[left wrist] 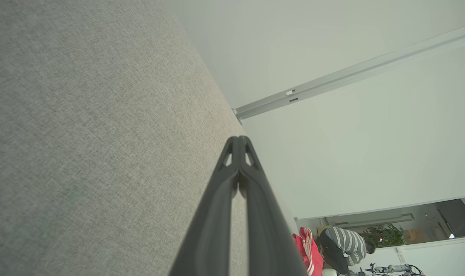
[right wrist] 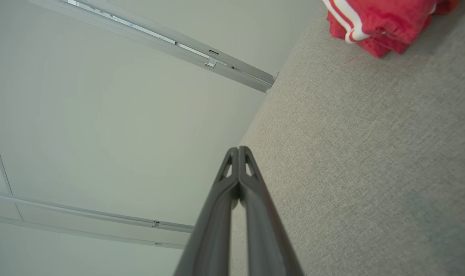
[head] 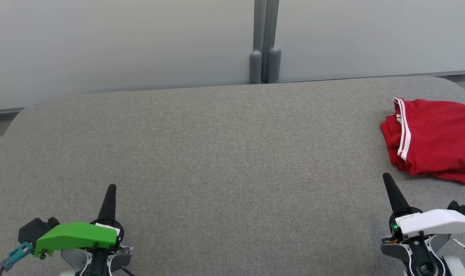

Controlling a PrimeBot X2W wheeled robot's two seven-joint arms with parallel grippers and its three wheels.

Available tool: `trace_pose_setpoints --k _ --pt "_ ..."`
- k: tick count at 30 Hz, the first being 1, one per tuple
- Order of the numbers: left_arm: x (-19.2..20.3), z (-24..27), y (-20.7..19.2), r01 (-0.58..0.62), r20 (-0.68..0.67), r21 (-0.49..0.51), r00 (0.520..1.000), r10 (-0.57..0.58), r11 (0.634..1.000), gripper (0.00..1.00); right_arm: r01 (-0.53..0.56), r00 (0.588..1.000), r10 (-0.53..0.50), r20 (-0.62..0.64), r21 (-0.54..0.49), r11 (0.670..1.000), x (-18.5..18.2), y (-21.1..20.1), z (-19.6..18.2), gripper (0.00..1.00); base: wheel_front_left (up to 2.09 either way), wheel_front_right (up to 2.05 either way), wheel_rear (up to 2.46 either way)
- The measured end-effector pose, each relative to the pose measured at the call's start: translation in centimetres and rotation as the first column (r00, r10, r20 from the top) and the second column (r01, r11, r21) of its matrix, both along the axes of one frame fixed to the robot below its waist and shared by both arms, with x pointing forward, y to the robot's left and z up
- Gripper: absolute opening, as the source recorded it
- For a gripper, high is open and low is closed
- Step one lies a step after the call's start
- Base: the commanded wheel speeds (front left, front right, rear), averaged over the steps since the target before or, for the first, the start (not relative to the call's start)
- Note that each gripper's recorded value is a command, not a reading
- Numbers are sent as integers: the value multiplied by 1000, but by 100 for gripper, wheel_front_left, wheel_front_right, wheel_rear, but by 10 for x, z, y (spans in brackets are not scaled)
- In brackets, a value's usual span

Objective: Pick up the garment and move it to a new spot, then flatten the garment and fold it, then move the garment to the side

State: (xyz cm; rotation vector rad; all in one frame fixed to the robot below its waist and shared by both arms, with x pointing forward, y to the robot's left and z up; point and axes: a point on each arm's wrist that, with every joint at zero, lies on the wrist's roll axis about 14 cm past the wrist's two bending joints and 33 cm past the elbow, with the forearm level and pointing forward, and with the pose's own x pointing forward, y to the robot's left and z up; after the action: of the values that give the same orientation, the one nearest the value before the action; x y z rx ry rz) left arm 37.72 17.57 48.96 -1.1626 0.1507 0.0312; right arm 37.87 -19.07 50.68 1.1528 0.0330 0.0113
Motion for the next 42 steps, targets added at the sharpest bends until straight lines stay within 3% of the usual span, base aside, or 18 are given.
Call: trace_pose_setpoints --k 19,42 --pt "8 7 3 -16 32 -162 999 22 987 0 26 1000 -26 -2 163 986 3 -10 0 0 0 0 0" --pt "16 15 8 -29 72 -326 996 56 945 0 49 999 -52 0 333 942 6 -21 0 0 0 0 0"
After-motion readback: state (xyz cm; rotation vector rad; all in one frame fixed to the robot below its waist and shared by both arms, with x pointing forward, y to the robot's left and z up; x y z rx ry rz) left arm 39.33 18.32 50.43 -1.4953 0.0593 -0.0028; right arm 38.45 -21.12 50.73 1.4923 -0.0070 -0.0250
